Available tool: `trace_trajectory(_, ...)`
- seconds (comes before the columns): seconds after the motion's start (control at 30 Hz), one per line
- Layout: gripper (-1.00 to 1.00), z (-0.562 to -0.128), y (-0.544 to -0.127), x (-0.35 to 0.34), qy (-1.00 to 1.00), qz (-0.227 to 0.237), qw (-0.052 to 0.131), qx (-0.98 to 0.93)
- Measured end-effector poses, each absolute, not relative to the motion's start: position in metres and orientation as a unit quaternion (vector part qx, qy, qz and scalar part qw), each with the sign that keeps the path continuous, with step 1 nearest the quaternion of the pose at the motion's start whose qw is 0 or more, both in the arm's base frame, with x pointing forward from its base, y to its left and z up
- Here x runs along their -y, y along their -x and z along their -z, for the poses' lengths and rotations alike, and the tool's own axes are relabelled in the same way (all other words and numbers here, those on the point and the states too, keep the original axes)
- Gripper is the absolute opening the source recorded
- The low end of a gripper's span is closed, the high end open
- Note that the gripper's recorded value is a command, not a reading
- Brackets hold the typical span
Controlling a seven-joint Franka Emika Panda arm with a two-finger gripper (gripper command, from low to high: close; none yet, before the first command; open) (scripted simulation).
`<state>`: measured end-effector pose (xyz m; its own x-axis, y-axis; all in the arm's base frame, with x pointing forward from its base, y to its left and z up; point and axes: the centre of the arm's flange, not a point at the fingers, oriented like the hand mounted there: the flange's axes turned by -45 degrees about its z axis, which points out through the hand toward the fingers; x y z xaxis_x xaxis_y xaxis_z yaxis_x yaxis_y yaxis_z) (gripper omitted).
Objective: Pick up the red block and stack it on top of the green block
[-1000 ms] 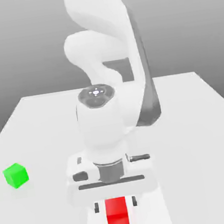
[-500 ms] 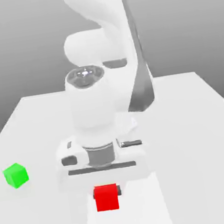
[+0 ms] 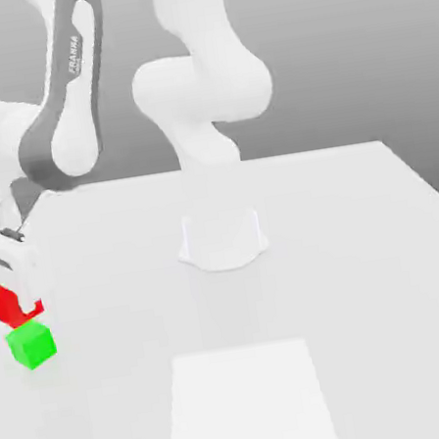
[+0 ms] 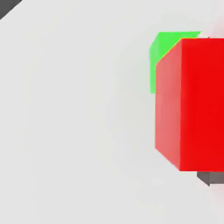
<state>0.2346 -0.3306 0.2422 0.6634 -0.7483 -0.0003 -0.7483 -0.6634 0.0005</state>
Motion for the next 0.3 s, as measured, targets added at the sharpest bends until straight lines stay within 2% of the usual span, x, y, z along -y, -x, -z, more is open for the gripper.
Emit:
trace_trajectory(0.17, -1.0, -0.196, -0.233, 0.332, -0.911, -0.001, -0.001, 0.412)
trace_trajectory(0.2, 1.0, -0.187, -0.232, 0.331, -0.911, 0.0, -0.001, 0.413)
trace_trajectory(0.3, 1.0, -0.187, -0.232, 0.331, -0.911, 0.0, -0.001, 0.413)
